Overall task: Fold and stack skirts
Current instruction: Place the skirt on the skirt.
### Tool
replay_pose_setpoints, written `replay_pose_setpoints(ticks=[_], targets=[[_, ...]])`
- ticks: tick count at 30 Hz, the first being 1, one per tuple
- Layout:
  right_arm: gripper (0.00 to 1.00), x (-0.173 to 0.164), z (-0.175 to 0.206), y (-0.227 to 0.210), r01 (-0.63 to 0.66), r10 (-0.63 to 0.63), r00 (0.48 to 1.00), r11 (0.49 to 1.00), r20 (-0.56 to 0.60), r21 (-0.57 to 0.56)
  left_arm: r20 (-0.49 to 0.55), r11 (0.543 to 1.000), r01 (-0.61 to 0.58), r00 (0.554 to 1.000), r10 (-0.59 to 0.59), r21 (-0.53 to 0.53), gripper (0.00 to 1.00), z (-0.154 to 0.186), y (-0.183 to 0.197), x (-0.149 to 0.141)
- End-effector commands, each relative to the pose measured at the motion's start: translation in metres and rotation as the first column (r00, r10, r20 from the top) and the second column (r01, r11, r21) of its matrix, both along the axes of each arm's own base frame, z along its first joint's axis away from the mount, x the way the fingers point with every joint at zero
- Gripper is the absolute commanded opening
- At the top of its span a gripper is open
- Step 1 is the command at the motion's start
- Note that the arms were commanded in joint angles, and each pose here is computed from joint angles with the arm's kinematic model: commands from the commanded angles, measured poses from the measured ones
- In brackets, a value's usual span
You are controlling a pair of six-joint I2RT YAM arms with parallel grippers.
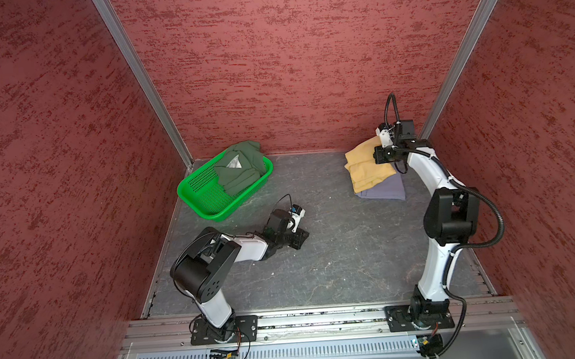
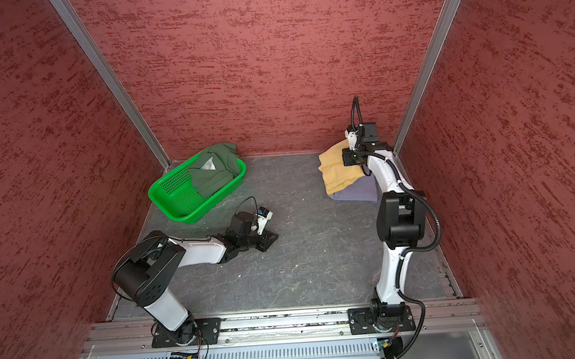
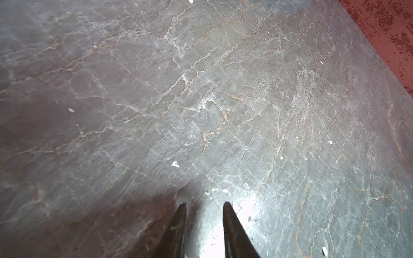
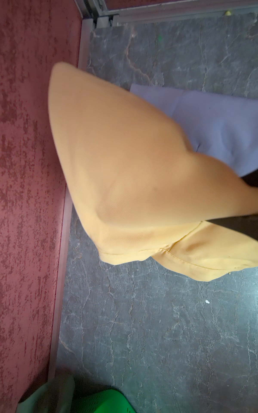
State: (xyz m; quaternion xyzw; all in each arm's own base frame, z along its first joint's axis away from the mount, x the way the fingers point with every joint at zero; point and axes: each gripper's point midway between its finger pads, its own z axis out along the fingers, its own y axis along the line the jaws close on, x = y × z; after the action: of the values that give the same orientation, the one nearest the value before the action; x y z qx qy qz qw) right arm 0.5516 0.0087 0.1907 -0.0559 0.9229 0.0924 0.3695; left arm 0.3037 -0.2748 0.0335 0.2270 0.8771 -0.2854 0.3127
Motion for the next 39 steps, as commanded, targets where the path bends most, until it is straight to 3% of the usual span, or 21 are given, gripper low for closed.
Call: replay_pose_setpoints(ticks=[1,10,25,31,35,39], targets=[[0.00,0.004,0.015,-0.014,-0.004,0.002,0.999,0.999,0.032,0.039,-0.003,1.000,-0.007,1.000,0.007,0.004,0.29,-0.001,0.001,0.001],[0.00,0.005,-0.012,-0.042,0.012,-0.010,1.000,0.991,-0.021,0.130,-0.007,1.000,-0.003,1.000,0.003,0.003,0.29,-0.001,-0.001,0.001],[0.00,0.008,-0.085,-0.095,0.160,-0.154,0.982,0.986,-0.110,0.045,-0.027,1.000,0.012,1.000,-0.012,0.012,0.29,-0.003,-0.004,-0.002],[0.53,0.009,-0.103,-0.110,0.187,-0.180,0.977,0.981,-0.116,0.051,-0.022,1.000,0.019,1.000,-0.018,0.010,0.29,0.002,-0.005,-0.003],[0.72,0.011,-0.103,-0.114,0.200,-0.195,0.976,0.979,-0.099,0.048,-0.019,1.000,0.022,1.000,-0.022,0.009,0.30,0.004,-0.007,-0.003],[0.81,0.010,-0.086,-0.123,0.232,-0.231,0.972,0.973,-0.045,0.015,-0.010,1.000,0.024,1.000,-0.024,0.010,0.30,0.008,-0.007,-0.003]])
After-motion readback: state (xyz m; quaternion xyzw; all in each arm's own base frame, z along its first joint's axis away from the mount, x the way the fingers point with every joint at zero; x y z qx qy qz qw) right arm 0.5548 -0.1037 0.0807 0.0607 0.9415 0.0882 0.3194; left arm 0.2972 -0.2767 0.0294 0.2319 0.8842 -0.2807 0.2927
